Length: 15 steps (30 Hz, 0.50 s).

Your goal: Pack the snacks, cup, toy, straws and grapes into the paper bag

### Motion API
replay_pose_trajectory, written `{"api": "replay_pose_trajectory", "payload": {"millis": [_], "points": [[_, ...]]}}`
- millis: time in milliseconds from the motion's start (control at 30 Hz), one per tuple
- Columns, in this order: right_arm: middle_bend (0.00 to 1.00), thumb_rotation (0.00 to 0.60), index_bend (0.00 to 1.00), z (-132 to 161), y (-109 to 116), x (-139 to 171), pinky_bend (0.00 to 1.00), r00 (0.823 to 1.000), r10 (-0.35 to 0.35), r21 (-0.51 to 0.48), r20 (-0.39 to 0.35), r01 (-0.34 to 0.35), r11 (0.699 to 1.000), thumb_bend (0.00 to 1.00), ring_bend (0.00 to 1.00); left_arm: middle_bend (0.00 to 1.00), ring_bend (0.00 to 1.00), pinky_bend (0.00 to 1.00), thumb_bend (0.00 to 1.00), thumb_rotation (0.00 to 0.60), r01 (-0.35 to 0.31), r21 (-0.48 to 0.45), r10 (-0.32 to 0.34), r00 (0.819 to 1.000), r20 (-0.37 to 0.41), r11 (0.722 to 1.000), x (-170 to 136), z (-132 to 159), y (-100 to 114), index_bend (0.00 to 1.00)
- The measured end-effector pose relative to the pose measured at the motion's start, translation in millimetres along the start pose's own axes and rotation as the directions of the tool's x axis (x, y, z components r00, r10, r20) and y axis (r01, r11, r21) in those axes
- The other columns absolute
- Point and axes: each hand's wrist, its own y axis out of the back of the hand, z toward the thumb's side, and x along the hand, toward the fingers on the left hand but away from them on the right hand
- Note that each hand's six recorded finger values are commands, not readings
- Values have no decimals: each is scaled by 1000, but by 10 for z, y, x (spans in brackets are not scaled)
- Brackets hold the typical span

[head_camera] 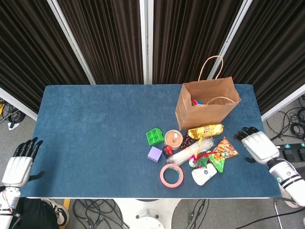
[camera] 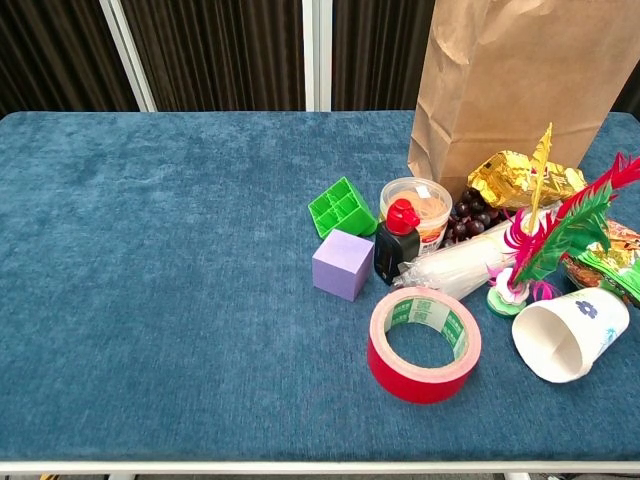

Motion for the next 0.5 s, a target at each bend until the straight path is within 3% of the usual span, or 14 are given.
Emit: {"api": "replay_pose_trajectory", "payload": {"millis": [233,500], "points": [[256,600,290,19,-590,-141,202,998,69,2,-12,-69,998,0,137,39,0,114,52,600,-2,9,2,1000,-1,1000,10,-17,5,70],[169,600,198,130,-759,-292,72,998,38,-31,-53,-39,999,0,40,39,0,114,52,600,5,14,-4,1000,-4,1000,-3,-42,-25,70]]}}
